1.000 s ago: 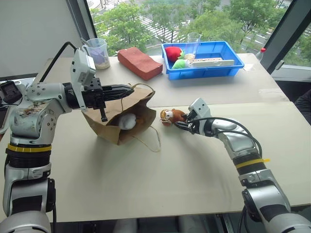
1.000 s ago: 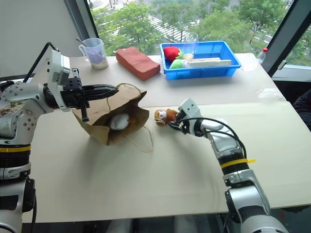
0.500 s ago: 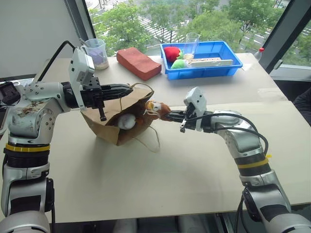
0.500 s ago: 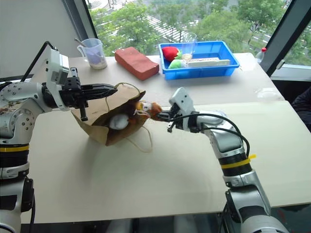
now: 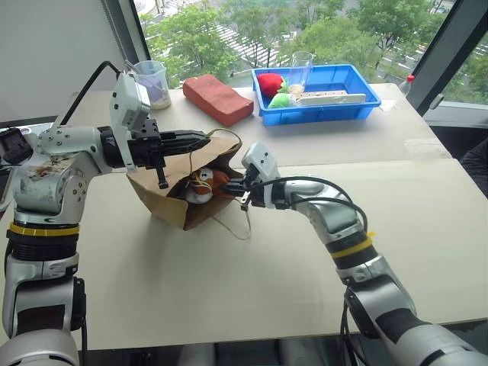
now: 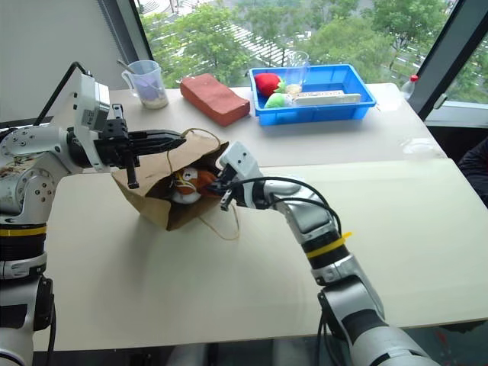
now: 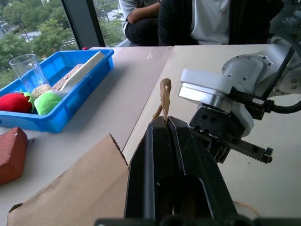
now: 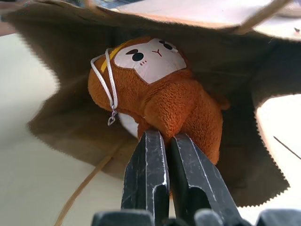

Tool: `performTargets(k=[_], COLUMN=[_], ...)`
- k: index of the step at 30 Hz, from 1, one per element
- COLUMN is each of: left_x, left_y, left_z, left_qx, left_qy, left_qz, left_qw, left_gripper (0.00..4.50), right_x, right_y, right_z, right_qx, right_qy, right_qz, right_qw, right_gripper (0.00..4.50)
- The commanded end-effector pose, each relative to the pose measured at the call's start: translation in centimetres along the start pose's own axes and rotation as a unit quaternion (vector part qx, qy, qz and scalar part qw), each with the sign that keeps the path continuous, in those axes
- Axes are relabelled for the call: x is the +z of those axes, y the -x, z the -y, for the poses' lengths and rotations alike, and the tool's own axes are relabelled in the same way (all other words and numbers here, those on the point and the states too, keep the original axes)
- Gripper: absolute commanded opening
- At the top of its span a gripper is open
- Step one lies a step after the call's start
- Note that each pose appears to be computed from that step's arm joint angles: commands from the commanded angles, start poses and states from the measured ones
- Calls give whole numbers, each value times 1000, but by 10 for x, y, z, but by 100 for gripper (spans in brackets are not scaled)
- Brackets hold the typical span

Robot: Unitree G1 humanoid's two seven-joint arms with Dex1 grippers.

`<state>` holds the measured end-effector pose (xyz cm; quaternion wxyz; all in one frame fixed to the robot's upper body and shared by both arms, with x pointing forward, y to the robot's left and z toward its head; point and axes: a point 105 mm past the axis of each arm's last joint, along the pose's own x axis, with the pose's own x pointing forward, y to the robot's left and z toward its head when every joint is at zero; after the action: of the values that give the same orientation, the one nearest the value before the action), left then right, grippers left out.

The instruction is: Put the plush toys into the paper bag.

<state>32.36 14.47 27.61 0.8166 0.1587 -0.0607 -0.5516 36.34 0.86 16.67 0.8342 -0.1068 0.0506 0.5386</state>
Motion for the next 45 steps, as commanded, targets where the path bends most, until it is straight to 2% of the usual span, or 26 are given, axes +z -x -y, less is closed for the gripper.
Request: performTargets(k=[1, 9, 16, 17, 23, 24, 28, 35, 40, 45], left_x=[13, 13, 13, 13, 12, 11, 10, 10, 9, 10], left_y=[0, -3, -2, -2, 1, 1, 0, 0, 0, -3], left_z=[5, 9, 10, 10, 7, 7, 6, 6, 5, 5], left_qx=[-14, -32, -32, -31, -22, -21, -18, -16, -16, -18], left_qy=[-16, -10, -9, -10, -12, -12, -12, -13, -13, -15], left_qz=[14, 14, 13, 13, 11, 11, 12, 15, 16, 19], left_qw=[1000, 999, 999, 999, 1000, 1000, 1000, 1000, 1000, 1000], left_gripper=[0, 0, 0, 0, 0, 0, 0, 0, 0, 0], right_x=[24, 22, -2, -3, 6, 7, 14, 15, -16, -44], right_y=[-11, -40, -53, -53, -41, -39, -16, 25, 39, 27], right_z=[7, 18, 24, 24, 27, 27, 26, -1, -37, -48], right_qx=[-20, -57, -84, -81, -73, -73, -71, -17, 74, 84], right_qy=[24, -8, -23, -26, -16, -14, 5, 12, -16, -21], right_qz=[39, 60, 27, 28, 46, 48, 61, 58, -5, -54], right_qw=[999, 996, 996, 996, 996, 996, 996, 998, 997, 995], right_gripper=[6, 6, 6, 80, 276, 319, 447, 447, 447, 447])
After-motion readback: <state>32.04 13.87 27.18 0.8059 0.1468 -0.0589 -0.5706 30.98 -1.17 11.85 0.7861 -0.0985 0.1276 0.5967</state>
